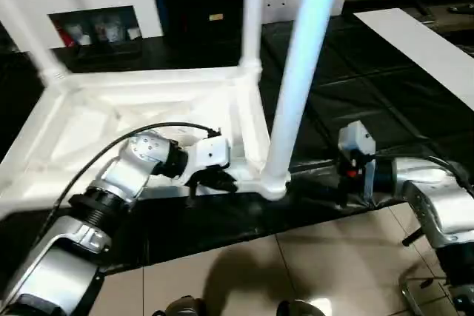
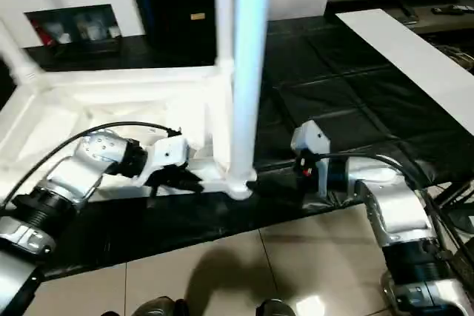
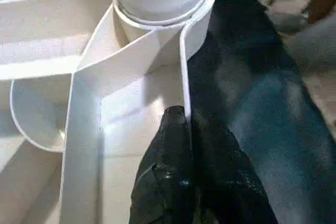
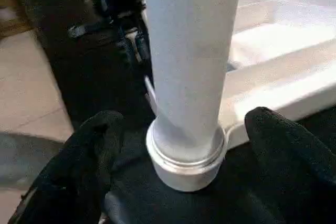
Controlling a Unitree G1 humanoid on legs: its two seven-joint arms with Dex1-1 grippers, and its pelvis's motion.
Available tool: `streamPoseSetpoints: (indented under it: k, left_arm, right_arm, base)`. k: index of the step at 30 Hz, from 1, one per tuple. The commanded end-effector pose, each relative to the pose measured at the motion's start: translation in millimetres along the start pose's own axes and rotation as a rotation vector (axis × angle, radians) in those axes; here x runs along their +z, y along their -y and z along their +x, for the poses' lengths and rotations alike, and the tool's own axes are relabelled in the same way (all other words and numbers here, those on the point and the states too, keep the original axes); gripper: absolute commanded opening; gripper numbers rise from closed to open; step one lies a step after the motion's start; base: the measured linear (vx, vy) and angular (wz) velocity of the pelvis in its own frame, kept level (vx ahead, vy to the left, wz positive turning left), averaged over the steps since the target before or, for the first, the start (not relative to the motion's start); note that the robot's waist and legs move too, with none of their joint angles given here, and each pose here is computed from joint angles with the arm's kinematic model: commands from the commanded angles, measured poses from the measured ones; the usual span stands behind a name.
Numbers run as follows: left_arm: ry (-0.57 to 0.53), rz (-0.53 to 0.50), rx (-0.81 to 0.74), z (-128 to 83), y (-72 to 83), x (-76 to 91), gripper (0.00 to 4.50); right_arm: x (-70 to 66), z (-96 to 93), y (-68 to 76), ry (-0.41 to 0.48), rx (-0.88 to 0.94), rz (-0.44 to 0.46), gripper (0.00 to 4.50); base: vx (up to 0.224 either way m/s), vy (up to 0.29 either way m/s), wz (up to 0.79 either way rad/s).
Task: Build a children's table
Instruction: Rotate leg to tighten
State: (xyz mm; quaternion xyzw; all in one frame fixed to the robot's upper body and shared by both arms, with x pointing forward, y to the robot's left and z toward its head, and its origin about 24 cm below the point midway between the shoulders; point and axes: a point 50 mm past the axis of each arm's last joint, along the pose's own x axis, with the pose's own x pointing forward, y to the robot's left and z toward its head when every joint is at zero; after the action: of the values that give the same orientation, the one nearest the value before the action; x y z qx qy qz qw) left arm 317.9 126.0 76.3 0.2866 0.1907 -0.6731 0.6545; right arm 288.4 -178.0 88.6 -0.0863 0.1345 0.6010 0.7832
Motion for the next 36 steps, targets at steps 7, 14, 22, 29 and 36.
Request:
streamPoseSetpoints:
  k: [7,14,22,29,36]
  left_arm:
    - [0.026,0.123,-0.121,7.1,7.2,18.2,0.0]
    - [0.025,0.127,-0.128,6.2,7.5,18.4,0.0]
    - [0.021,0.109,-0.118,4.6,6.1,16.3,0.0]
    - [0.076,0.017,-0.028,7.6,-1.5,22.6,0.0]
    - [0.153,-0.115,0.18,21.3,-18.7,40.9,0.0]
  right_arm:
    - [6.6,13.1,-0.9,0.014,0.146,-0.004,3.24]
    - [5.4,18.1,-1.7,-0.005,0.214,0.008,2.48]
    - [4.0,20.5,-3.8,-0.006,0.245,0.021,1.99]
    - [1.8,29.2,-9.7,0.04,0.185,0.097,1.93]
    - [-0.7,57.5,2.5,0.08,-0.186,0.202,1.93]
  base:
    - [0.0,0.0,0.0]
    - [0.0,0.0,0.0]
    - [0.0,0.0,0.0]
    - [0.0,0.0,0.0]
    - [0.0,0.0,0.0]
